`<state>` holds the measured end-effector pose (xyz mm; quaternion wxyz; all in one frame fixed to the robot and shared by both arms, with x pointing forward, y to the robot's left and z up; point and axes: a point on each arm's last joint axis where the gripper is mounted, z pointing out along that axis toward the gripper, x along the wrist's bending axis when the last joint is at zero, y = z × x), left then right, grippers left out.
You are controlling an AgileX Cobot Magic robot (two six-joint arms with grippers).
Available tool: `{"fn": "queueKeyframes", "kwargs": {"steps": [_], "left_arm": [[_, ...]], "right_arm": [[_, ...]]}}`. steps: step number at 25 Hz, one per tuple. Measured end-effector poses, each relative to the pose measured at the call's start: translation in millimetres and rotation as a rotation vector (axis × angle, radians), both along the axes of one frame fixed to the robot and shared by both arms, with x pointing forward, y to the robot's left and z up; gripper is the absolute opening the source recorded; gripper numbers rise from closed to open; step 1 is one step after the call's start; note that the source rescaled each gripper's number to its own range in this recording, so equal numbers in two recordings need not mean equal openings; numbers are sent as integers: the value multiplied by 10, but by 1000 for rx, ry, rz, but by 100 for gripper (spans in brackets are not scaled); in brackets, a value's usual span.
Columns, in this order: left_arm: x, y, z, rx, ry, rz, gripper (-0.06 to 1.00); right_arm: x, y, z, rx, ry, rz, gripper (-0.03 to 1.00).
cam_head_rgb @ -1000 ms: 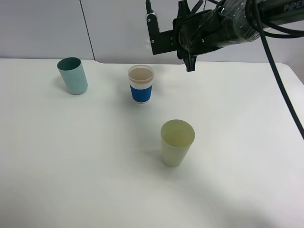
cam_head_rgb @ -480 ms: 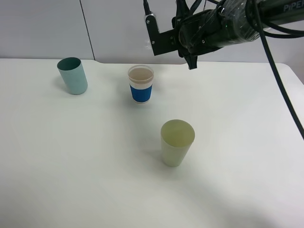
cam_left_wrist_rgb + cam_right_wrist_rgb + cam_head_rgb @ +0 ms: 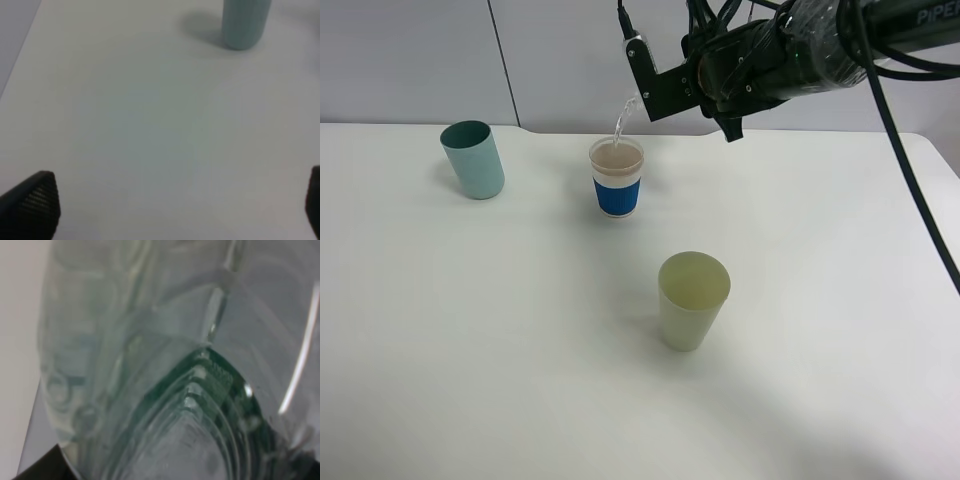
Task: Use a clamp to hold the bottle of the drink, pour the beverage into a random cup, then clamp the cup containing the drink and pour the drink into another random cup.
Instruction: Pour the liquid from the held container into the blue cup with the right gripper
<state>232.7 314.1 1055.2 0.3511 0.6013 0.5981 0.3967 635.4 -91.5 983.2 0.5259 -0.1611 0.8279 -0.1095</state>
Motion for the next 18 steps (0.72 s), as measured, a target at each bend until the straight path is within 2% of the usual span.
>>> {"fn": "queueKeyframes", "kwargs": {"steps": [18], "left_arm": [[0, 0, 0, 0, 0, 0, 100]], "right_arm": [[6, -21, 14, -46, -16, -4, 0]]}}
